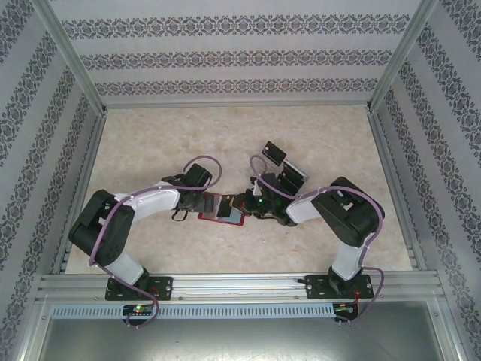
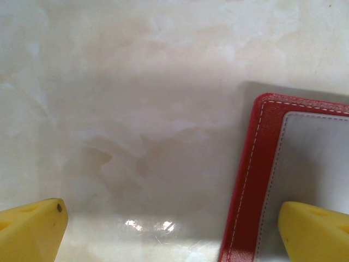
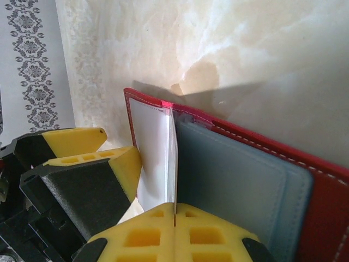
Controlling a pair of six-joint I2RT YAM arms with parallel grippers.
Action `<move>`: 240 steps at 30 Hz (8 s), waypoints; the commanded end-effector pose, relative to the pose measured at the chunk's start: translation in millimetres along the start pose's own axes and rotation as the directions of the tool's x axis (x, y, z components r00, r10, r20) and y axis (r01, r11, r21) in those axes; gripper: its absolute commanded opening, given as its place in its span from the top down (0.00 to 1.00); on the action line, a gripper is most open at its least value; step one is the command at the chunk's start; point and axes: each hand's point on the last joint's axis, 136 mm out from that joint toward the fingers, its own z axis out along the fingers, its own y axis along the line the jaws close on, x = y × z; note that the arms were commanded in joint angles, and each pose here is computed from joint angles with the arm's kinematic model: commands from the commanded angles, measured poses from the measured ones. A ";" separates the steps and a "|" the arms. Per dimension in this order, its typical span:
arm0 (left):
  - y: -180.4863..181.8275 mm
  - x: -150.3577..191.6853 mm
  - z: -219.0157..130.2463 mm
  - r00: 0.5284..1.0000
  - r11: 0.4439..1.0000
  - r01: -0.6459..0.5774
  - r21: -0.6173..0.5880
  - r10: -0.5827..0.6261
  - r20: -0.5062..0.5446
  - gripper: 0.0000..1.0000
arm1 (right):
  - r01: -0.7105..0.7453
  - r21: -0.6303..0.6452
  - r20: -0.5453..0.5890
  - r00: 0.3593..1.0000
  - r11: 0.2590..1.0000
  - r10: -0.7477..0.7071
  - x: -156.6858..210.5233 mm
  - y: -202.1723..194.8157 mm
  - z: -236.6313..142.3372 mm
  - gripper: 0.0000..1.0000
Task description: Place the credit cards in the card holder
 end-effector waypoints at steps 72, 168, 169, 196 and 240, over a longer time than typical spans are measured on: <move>8.9 8.5 -19.5 0.998 0.998 0.062 0.010 -0.063 0.005 0.00 | 0.083 0.166 -0.077 0.995 0.983 -0.071 20.1 3.5 -7.2 0.46; -4.4 29.2 2.3 0.997 0.990 0.070 0.122 -0.067 -0.030 0.02 | 0.193 0.342 -0.171 0.975 0.920 -0.141 26.1 0.3 -0.9 0.67; -4.1 29.2 2.4 0.997 0.990 0.073 0.122 -0.069 -0.030 0.02 | 0.196 0.343 -0.173 0.974 0.919 -0.144 26.1 0.6 0.3 0.67; -8.1 29.5 3.8 0.997 0.987 0.072 0.143 -0.068 -0.031 0.03 | 0.221 0.413 -0.181 0.971 0.883 -0.158 32.9 -8.9 -16.4 0.58; -18.3 31.2 7.5 0.996 0.976 0.086 0.199 -0.081 -0.033 0.04 | 0.351 0.567 -0.299 0.931 0.745 -0.210 32.4 -4.0 -9.8 0.41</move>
